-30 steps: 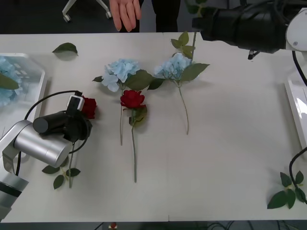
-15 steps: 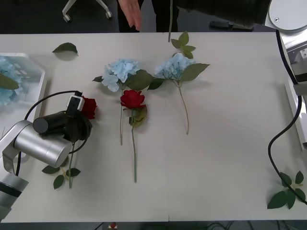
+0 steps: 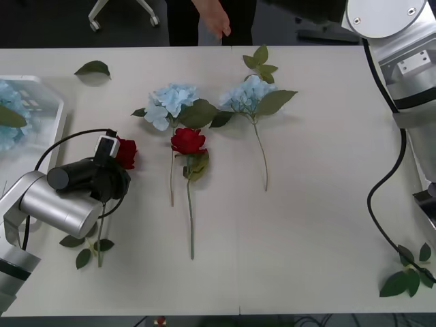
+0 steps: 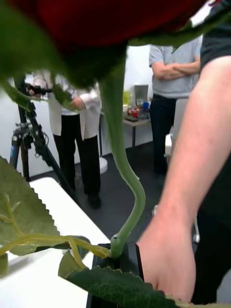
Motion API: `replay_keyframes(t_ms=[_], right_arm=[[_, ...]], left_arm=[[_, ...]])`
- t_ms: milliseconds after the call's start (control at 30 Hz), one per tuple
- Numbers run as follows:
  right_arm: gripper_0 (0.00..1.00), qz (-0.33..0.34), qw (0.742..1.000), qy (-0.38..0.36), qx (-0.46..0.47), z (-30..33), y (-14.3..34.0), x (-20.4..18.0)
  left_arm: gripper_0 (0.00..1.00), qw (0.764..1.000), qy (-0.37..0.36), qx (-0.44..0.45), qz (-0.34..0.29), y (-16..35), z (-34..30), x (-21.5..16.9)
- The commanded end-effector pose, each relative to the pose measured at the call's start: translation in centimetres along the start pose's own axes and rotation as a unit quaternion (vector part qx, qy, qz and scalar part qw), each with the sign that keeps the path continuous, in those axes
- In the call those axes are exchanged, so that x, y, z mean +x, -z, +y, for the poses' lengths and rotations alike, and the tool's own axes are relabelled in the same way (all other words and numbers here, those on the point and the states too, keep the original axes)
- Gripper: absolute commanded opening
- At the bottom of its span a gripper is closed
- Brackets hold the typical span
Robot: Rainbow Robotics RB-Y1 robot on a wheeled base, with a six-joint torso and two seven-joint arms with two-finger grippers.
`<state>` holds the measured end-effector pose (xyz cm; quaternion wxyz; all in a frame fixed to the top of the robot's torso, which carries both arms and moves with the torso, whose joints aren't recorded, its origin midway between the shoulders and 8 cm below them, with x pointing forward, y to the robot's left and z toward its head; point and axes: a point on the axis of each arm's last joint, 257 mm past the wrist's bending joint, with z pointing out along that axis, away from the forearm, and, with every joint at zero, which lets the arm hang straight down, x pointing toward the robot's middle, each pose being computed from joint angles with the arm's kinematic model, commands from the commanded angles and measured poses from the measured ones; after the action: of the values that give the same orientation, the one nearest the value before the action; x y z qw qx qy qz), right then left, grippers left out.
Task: Place the red flowers into the right box and the blue flowers into the left box. If a person shows an open palm, hand one flower to the person first, then continue sorting.
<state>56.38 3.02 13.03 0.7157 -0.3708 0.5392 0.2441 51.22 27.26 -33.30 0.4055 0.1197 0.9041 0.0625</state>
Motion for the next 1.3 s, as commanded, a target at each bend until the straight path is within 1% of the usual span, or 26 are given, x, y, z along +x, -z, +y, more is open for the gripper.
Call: replay_keyframes(t_ms=[33, 467, 500, 533, 567, 633, 667, 700, 1133, 1300], right_arm=[[0.00, -0.035, 0.999, 0.031, -0.011, 1.7, -1.4, -3.6], [0.00, -0.041, 0.998, 0.032, -0.018, 2.5, -1.7, -3.8], [0.37, -0.041, 0.998, 0.033, -0.019, 2.5, -1.7, -3.8], [0.57, -0.041, 0.998, 0.033, -0.018, 2.5, -1.7, -3.8], [0.66, -0.042, 0.998, 0.032, -0.019, 2.6, -1.7, -3.8], [0.90, -0.043, 0.998, 0.028, -0.022, 2.8, -1.7, -3.9], [0.98, -0.043, 0.998, 0.028, -0.023, 2.8, -1.7, -3.9], [1.00, -0.044, 0.998, 0.029, -0.023, 2.8, -1.7, -3.9], [1.00, -0.057, 0.997, 0.007, -0.042, 3.5, -1.3, -4.7], [1.00, -0.036, 0.997, -0.011, -0.069, 3.9, -0.6, -4.1]], left_arm=[[0.00, 1.000, 0.007, 0.003, -0.004, 0.2, -0.5, 0.5], [0.00, 1.000, 0.006, 0.002, -0.004, 0.2, -0.4, 0.5], [0.00, 1.000, 0.006, 0.001, -0.003, 0.2, -0.4, 0.6], [0.00, 1.000, 0.005, 0.001, -0.003, 0.2, -0.4, 0.6], [0.00, 1.000, 0.005, 0.001, -0.003, 0.2, -0.4, 0.6], [0.00, 1.000, 0.006, 0.001, -0.003, 0.2, -0.4, 0.6], [0.00, 1.000, 0.006, 0.001, -0.003, 0.2, -0.4, 0.6], [0.00, 1.000, 0.005, 0.001, -0.003, 0.2, -0.4, 0.6], [0.00, 1.000, 0.006, 0.001, -0.005, 0.2, -0.4, 0.4], [0.00, 1.000, 0.004, 0.002, -0.006, 0.2, -0.4, 0.4]])
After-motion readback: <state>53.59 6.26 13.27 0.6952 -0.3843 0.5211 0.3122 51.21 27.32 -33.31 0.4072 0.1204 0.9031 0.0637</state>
